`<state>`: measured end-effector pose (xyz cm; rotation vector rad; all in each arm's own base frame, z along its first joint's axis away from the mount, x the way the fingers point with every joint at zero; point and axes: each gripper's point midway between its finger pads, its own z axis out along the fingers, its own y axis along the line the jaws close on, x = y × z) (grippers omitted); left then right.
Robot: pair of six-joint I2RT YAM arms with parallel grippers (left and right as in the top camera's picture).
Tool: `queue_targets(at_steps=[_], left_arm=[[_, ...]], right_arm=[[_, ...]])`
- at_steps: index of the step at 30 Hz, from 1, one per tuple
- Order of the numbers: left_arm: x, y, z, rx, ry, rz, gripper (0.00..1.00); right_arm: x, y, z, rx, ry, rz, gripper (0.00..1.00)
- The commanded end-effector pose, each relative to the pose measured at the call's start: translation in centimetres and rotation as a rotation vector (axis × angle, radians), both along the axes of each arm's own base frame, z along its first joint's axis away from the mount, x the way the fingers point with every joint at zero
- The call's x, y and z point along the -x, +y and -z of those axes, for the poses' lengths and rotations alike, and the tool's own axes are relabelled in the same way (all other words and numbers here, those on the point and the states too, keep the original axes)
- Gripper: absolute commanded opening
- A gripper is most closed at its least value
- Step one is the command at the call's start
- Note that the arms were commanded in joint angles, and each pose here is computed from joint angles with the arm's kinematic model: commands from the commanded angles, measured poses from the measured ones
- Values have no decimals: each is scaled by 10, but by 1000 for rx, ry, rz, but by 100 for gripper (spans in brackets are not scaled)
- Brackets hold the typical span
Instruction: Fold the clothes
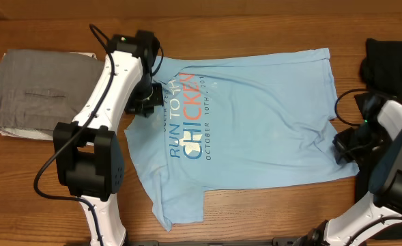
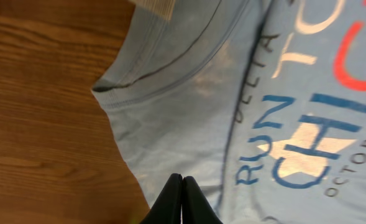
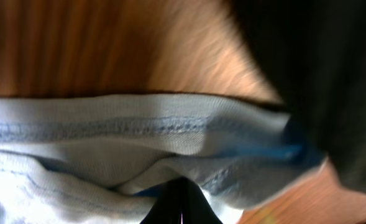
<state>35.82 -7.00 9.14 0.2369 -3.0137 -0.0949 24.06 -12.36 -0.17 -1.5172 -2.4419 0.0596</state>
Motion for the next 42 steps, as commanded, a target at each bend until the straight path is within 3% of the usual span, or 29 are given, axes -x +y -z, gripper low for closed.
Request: queue_targets(at_steps=[1,4,9,13,21,24,28,31,36,39,42], left_arm=[[11,5,10,-16,35,-13,4],[10,10,13,-15,35,-28,4],[3,7,-2,58,-29,-58,4],[2,9,-42,68,-147,-58,4],[39,19,-144,95,-409,-81,5],[50,24,-169,97,-488,-88,15],[72,23,-169,117,-431,-99,13],[97,9,-153,183,-293,-82,5],[139,0,-116,214,-80,-28,5],[153,5,-99,203,-70,-51,5],[162,14,-97,190,-165,-108,5]], right_arm=[[23,-34,12,104,75,65,4],[26,-36,13,59,54,126,4],[13,-32,9,-18,-16,96,18],[-9,-43,-18,-15,-60,94,29],[-44,-40,-75,-58,-170,-3,45],[-58,-15,-84,-160,-254,-88,47],[-58,14,-88,-213,-227,-194,46],[-56,39,-90,-240,-183,-275,45],[-41,58,-92,-213,-74,-358,45],[-37,62,-96,-203,-84,-360,45],[-24,66,-101,-192,-104,-359,45]])
